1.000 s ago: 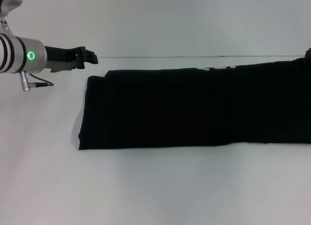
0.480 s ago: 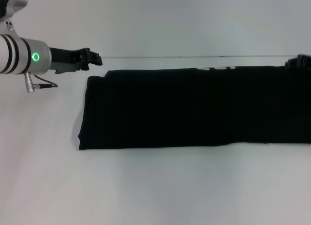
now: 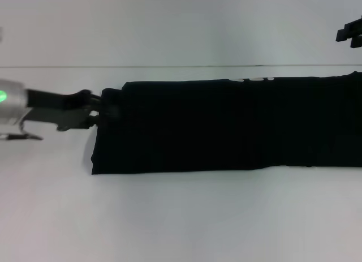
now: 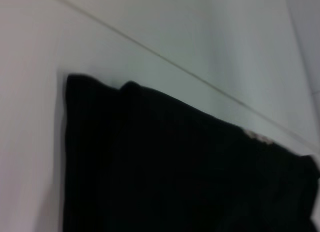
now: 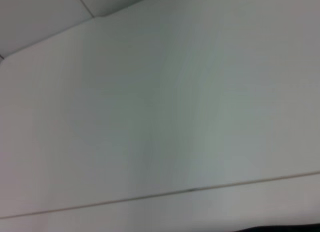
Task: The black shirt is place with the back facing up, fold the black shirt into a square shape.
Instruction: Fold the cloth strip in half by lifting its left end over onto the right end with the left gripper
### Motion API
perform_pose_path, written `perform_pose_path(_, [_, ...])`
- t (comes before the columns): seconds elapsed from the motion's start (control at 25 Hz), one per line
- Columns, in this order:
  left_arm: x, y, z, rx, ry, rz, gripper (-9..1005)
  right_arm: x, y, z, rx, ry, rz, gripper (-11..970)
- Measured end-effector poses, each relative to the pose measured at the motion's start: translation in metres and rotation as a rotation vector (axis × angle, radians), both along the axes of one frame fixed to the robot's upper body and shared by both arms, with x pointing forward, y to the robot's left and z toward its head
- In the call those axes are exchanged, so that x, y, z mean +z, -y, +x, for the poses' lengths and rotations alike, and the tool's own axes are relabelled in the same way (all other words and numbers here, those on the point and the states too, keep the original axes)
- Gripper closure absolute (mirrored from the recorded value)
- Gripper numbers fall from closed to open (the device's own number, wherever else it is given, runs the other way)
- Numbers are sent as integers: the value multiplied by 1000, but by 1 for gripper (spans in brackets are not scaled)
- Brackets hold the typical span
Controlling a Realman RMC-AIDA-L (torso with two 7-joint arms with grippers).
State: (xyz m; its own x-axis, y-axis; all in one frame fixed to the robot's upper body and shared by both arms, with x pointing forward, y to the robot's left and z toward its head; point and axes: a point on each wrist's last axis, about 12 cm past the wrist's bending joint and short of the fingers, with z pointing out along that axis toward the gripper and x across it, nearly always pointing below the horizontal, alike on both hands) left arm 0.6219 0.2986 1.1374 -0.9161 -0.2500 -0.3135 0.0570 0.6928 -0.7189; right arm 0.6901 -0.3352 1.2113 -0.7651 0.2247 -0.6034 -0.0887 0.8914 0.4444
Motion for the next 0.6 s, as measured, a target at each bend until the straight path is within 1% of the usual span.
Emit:
perform_pose_path(0.04, [-4,-10,-10,19,-8,-62,577,2,1,1,0,0,-6,552])
perform_pose_path(0.08, [-4,-13,-13,22,-8,-79,577,4,1,1,1,0,-17,553])
perform_pose_path(0.12, [-9,-20,-23,39,-4,-140,577,5,2,1,3,2,-26,554])
perform_pose_path(0.16, [-11,-25,-28,53,-2,-177,577,5,3,1,5,1,-35,555])
perform_pose_path(0.2, [-14,-28,-34,66,-3,-212,577,5,4,1,5,0,-43,529])
perform_pose_path(0.28, [-20,-36,-45,101,-19,-280,532,4,5,1,4,-4,-59,477])
perform_pose_path(0.36, [-23,-39,-53,121,-45,-325,488,3,6,1,-1,-9,-66,425])
perform_pose_path(0.48, [-30,-38,-60,139,-92,-365,421,4,7,1,-7,-9,-69,298])
perform_pose_path(0.6, [-39,-33,-62,161,-124,-381,347,4,7,1,-7,-11,-68,170])
